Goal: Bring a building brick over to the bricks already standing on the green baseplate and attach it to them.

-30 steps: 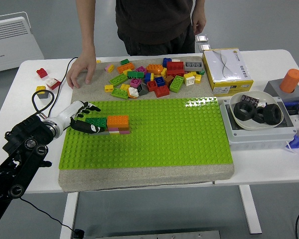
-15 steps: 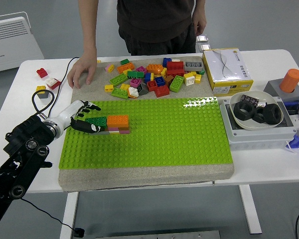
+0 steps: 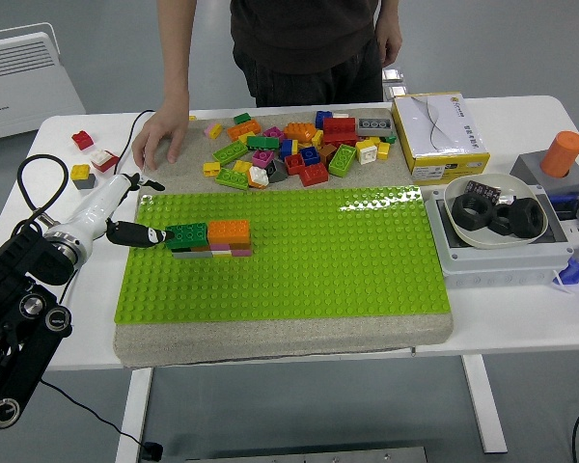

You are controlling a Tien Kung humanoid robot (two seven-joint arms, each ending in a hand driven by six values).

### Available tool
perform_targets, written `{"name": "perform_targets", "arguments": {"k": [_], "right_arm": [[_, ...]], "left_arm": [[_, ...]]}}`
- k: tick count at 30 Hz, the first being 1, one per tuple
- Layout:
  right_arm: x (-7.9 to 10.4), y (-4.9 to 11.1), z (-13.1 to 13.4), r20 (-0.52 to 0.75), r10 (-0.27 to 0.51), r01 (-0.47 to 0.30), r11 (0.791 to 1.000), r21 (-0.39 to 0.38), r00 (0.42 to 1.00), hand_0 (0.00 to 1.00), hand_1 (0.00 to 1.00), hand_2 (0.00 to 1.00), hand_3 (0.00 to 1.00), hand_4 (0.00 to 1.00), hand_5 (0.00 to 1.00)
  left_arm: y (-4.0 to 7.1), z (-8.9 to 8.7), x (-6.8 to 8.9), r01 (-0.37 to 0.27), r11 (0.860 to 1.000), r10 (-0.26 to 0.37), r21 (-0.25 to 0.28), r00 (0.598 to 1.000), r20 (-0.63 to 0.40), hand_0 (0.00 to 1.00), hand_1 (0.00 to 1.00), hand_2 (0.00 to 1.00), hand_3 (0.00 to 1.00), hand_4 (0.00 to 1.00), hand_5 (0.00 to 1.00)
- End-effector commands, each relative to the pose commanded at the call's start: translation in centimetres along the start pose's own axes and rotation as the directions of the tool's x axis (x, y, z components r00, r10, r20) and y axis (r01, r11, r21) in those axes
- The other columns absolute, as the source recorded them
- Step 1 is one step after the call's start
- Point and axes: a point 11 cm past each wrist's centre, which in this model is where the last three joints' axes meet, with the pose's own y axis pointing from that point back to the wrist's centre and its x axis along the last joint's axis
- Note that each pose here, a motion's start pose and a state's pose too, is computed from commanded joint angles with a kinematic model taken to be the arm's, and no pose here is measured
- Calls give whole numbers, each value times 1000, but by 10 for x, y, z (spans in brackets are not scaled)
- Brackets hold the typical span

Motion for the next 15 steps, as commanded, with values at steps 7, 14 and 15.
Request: {"name": "perform_targets", "arguments": {"k": [7, 14, 15], "right_arm": [[0, 0, 1, 12, -2, 2, 1000, -2, 1000, 726, 660, 712, 763, 865, 998], [0, 0, 2, 17, -2, 2, 1000, -4, 1000, 726, 661, 712, 763, 865, 998], [0, 0, 2, 17, -2, 2, 1000, -4, 1000, 726, 661, 712, 763, 867, 998]], "left_arm": [[25, 29, -16, -108, 986, 120, -130, 989, 86, 998, 958, 943, 686, 923, 998], [30, 26, -34, -137, 983, 153, -125, 980, 128, 998, 983, 981, 698, 872, 998], [29, 24, -37, -133, 984, 148, -118, 980, 130, 998, 989, 991, 697, 859, 998]]}}
